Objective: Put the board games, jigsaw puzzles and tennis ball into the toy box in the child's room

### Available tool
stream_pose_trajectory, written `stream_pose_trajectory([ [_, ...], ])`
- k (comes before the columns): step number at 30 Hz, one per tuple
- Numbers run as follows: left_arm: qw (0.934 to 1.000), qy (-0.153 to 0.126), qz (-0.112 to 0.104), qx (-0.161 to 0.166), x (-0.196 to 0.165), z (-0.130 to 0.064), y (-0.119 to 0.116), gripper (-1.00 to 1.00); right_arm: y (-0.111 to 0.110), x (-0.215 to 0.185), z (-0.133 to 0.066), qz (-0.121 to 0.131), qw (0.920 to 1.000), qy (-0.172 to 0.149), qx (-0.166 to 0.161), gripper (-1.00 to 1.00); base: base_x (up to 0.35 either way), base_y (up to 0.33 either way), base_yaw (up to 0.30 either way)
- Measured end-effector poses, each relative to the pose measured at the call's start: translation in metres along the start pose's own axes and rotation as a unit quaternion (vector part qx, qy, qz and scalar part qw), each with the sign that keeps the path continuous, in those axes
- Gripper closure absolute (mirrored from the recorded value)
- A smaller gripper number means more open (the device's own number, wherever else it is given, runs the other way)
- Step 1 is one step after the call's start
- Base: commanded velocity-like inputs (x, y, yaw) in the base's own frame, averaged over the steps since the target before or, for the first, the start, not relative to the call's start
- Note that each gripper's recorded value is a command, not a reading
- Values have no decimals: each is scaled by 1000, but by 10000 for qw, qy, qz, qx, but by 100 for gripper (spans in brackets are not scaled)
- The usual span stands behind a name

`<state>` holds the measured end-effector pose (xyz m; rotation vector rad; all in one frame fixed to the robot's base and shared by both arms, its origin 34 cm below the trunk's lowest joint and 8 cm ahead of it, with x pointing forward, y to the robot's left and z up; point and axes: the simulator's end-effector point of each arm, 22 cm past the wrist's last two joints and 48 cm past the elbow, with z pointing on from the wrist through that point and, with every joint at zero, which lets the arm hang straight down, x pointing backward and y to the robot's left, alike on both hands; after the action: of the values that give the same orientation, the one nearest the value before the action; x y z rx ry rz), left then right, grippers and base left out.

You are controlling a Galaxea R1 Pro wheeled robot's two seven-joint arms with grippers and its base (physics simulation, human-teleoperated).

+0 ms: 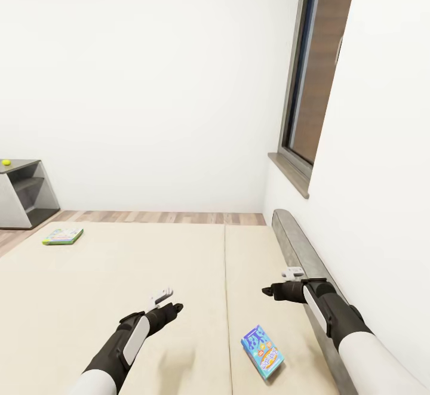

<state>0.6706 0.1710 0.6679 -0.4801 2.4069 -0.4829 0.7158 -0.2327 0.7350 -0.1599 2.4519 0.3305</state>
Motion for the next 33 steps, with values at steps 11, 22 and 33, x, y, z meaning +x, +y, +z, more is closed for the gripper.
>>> stream_pose_trajectory([
  [11, 10000, 0, 0, 0, 0, 0, 0, -100, 0, 0, 0, 0, 10000, 0, 0, -100, 0, 0, 0],
  [22, 10000, 22, -11, -2, 8, -1, 4, -100, 5, -5, 0, -18, 10000, -10, -27, -100, 0, 0, 0],
  [33, 10000, 32, -15, -1, 11, -1, 5, -100, 7, -7, 0, -24, 10000, -15, -39, -100, 0, 0, 0],
])
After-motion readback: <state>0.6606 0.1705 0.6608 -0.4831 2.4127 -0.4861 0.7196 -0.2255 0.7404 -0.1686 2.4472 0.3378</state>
